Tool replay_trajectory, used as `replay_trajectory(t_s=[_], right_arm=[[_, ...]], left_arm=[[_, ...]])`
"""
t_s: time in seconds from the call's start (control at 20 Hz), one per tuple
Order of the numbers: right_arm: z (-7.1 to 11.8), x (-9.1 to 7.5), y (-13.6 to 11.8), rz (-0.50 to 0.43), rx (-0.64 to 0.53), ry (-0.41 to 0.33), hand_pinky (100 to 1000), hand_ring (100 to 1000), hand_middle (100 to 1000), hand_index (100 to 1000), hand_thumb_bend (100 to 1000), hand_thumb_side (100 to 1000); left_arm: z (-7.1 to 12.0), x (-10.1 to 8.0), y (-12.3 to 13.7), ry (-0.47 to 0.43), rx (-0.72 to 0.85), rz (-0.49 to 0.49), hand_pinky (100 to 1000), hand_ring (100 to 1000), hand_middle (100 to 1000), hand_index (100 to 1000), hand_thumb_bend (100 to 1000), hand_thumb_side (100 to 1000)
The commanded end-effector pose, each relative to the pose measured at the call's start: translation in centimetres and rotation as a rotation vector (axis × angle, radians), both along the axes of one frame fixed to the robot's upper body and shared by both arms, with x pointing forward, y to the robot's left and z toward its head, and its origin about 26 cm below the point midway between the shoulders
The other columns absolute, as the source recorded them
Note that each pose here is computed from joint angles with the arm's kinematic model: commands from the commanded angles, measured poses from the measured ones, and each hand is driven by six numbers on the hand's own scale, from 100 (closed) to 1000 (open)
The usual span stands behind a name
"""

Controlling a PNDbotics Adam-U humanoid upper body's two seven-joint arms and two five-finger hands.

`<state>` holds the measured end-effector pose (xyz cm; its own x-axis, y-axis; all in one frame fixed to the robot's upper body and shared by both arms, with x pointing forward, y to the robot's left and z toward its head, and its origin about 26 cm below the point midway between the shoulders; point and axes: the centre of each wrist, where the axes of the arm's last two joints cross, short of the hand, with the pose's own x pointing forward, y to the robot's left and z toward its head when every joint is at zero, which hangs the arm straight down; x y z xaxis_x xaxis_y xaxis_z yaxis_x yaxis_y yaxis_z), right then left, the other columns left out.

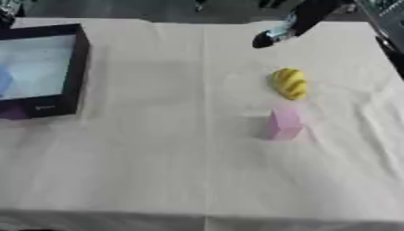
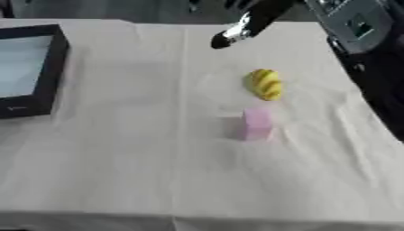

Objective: Pick up the objects with one hand, pass them to the other hand, and then place them into the box on the other side of the table.

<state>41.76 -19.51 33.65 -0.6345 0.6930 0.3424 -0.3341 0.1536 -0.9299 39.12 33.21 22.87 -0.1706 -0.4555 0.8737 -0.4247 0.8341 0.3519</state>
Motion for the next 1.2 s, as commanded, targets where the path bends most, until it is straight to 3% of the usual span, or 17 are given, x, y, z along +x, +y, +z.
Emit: replay_trajectory(t_s=[0.05, 0.25, 0.55, 1.2], right_arm=[[1.7, -1.8, -1.8, -0.034, -0.037, -0.050, 860, 858, 862, 851, 635, 349], [1.5, -3.5, -2.9, -0.079, -0.072, -0.068, 861, 860, 855, 849, 637, 357], [0.5, -5.4, -3.7, -0.071, -0.113, -0.056, 861, 863, 864, 865, 639, 356], [-3.6, -5.6, -3.4, -0.100, -0.149, 0.033, 856, 836, 836, 839, 632, 333]], left_arm=[[1.9, -0.5, 1.0, -0.037, 0.036, 0.025, 637, 688, 668, 803, 561, 599], [2.0, -0.6, 0.9, -0.049, 0.040, 0.030, 633, 683, 659, 797, 559, 590], [2.0, -0.7, 0.7, -0.061, 0.033, 0.021, 633, 682, 658, 795, 558, 586], [2.2, -0.8, 0.3, -0.065, 0.031, 0.015, 633, 682, 656, 792, 552, 578]])
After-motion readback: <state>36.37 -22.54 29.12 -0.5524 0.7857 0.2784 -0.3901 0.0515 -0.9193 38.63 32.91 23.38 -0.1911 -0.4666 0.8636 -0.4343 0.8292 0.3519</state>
